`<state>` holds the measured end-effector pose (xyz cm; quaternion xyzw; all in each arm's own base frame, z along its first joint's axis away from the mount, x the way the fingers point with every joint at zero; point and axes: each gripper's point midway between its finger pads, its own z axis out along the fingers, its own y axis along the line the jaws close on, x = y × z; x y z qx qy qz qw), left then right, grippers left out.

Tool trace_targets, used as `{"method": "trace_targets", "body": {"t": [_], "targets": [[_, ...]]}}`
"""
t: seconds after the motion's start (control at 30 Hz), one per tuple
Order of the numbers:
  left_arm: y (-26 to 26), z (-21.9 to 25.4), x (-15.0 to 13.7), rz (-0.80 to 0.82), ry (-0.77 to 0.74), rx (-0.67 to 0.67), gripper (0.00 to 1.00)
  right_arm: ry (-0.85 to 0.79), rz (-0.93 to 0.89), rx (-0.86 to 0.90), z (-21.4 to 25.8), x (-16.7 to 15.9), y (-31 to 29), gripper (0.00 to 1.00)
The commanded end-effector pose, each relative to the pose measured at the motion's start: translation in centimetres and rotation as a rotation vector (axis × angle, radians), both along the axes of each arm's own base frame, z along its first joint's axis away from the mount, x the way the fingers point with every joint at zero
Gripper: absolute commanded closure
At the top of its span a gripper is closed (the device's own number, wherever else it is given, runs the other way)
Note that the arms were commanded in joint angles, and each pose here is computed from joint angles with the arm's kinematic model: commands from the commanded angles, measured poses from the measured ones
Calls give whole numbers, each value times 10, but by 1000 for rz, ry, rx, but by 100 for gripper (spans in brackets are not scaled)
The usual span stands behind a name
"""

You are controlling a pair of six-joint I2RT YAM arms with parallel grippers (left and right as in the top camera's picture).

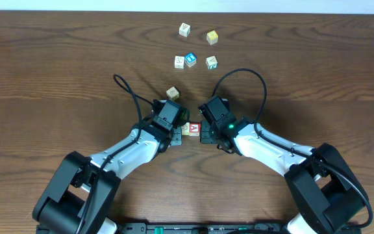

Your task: Lift 4 blocks

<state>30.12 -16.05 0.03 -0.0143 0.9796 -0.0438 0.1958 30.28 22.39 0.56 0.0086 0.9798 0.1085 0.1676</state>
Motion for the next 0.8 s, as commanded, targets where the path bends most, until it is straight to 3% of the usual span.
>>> {"method": "trace_targets", "body": {"t": [0.0,0.77], "targets": [[-10,20,13,-32,-51,-30,93,-23,33,61,17,1,21,99],[18,18,20,21,-45,28,93,-29,27,49,16,2,19,99]]}}
